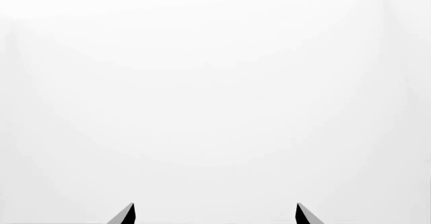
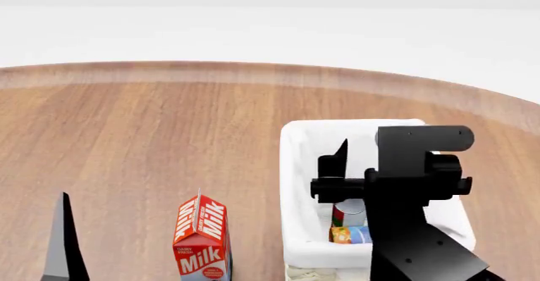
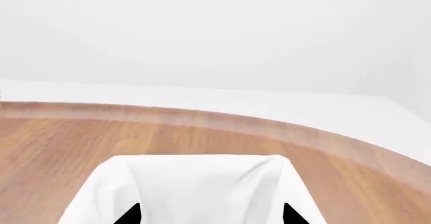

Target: Pick up the alphabet soup and the tomato sauce, and put them in the basket.

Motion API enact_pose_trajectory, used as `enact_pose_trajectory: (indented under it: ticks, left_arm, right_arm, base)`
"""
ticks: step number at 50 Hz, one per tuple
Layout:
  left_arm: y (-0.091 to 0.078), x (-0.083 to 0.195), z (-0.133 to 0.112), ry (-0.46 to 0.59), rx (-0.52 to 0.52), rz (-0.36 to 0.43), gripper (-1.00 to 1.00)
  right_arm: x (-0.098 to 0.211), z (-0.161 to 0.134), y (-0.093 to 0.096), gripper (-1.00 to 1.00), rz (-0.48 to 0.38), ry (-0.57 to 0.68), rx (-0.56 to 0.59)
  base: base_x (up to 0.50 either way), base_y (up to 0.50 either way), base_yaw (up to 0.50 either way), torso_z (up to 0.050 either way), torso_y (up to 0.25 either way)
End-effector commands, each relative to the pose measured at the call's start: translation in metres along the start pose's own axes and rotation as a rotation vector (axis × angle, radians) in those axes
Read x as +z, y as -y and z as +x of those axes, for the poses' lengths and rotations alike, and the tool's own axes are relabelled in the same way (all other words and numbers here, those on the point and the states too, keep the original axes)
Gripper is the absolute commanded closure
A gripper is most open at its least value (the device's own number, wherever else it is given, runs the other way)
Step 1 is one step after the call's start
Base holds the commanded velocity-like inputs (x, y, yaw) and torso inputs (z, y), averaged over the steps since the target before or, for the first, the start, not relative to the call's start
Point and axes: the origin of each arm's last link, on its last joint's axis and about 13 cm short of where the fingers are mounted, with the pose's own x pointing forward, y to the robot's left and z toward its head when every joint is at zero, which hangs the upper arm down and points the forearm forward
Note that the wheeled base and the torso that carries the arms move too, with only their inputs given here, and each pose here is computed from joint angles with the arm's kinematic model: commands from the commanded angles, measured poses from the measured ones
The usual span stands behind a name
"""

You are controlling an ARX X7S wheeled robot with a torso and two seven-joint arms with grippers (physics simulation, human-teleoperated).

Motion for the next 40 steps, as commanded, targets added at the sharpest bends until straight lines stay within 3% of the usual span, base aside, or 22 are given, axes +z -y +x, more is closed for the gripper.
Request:
enact_pose_trajectory:
  ticks: [1,7,11,12,17,19,40]
  left_arm:
    - [0.001,-0.002,-0.001,-0.004,-0.001,-0.003,-1.00]
    - [0.000,-0.002,-0.001,-0.006,0.001,-0.002,-1.00]
    - [0.000,-0.002,0.000,-0.005,0.003,0.001,-1.00]
    - [0.000,-0.002,0.000,-0.006,0.003,-0.002,-1.00]
    - [0.000,-0.003,-0.001,-0.008,0.001,-0.003,-1.00]
    - [0.000,-0.002,-0.001,-0.005,0.002,-0.004,-1.00]
    - [-0.001,0.001,0.001,0.000,0.003,-0.002,-1.00]
  right_arm:
    - [0.021,-0.006,0.001,-1.00,0.046,0.249,-0.037]
    - [0.031,-0.010,0.000,-1.00,0.037,0.325,-0.043]
    - [0.042,-0.015,-0.001,-1.00,0.094,0.430,-0.043]
    - [0.047,-0.018,-0.002,-1.00,0.083,0.486,-0.044]
    - [0.054,-0.023,-0.006,-1.00,0.071,0.541,-0.036]
    - [0.055,-0.027,-0.008,-1.00,0.019,0.600,-0.030]
    - [0.108,-0.073,-0.014,-1.00,0.058,0.929,-0.061]
  base:
    - [0.00,0.00,0.00,0.000,0.000]
    - [0.00,0.00,0.00,0.000,0.000]
    - [0.00,0.00,0.00,0.000,0.000]
    - [0.00,0.00,0.00,0.000,0.000]
    - [0.00,0.00,0.00,0.000,0.000]
    - [0.00,0.00,0.00,0.000,0.000]
    - [0.00,0.00,0.00,0.000,0.000]
